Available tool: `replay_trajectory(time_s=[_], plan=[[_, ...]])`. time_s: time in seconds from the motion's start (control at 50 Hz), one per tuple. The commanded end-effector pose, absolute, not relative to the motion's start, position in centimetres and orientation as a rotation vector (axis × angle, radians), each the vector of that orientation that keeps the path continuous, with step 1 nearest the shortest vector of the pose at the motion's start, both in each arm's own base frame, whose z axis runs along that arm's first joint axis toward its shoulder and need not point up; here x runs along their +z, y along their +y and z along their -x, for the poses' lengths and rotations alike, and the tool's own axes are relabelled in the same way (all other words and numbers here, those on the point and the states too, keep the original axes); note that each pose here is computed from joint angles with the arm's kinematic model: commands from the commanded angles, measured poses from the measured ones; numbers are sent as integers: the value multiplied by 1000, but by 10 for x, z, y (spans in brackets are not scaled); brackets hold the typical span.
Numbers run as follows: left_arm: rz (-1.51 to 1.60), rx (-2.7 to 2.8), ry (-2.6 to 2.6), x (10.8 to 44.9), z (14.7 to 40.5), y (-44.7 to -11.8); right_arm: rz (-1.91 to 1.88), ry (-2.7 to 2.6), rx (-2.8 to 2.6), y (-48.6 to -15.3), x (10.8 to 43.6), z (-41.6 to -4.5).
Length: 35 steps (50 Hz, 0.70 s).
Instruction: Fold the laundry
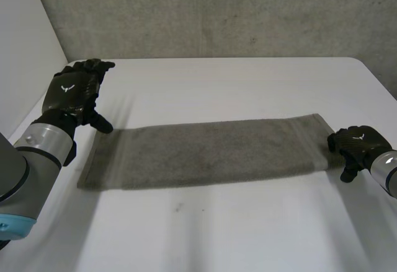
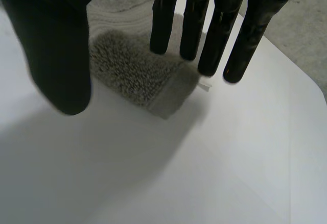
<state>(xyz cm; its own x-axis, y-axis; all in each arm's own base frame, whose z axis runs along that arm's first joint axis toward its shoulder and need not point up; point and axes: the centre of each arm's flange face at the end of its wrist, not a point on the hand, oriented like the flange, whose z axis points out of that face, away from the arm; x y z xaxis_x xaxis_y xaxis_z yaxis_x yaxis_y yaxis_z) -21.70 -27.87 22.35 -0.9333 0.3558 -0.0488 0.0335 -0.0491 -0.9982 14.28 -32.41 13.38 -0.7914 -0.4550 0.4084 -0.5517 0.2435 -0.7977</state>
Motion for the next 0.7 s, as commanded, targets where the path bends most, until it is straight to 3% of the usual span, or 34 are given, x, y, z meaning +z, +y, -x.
replay_trajectory(time_s=[0.02,0.2,0.52,0.6,0.64,0.66,0.7], plan=[[423,2067,-2008,219,218,-279,-965,-2349,1634,-333,128,-139],[425,2056,-2017,216,218,-279,-950,-2336,1630,-342,123,-136],[428,2051,-2016,216,219,-276,-585,-2098,1557,-378,159,-59],[428,2053,-2014,216,219,-275,-593,-2055,1619,-377,176,-65],[428,2054,-2012,217,219,-275,-729,-1994,1769,-369,197,-104],[428,2054,-2012,217,219,-275,-730,-1994,1770,-369,197,-105],[429,2055,-2010,217,219,-275,-914,-1921,1930,-352,219,-153]])
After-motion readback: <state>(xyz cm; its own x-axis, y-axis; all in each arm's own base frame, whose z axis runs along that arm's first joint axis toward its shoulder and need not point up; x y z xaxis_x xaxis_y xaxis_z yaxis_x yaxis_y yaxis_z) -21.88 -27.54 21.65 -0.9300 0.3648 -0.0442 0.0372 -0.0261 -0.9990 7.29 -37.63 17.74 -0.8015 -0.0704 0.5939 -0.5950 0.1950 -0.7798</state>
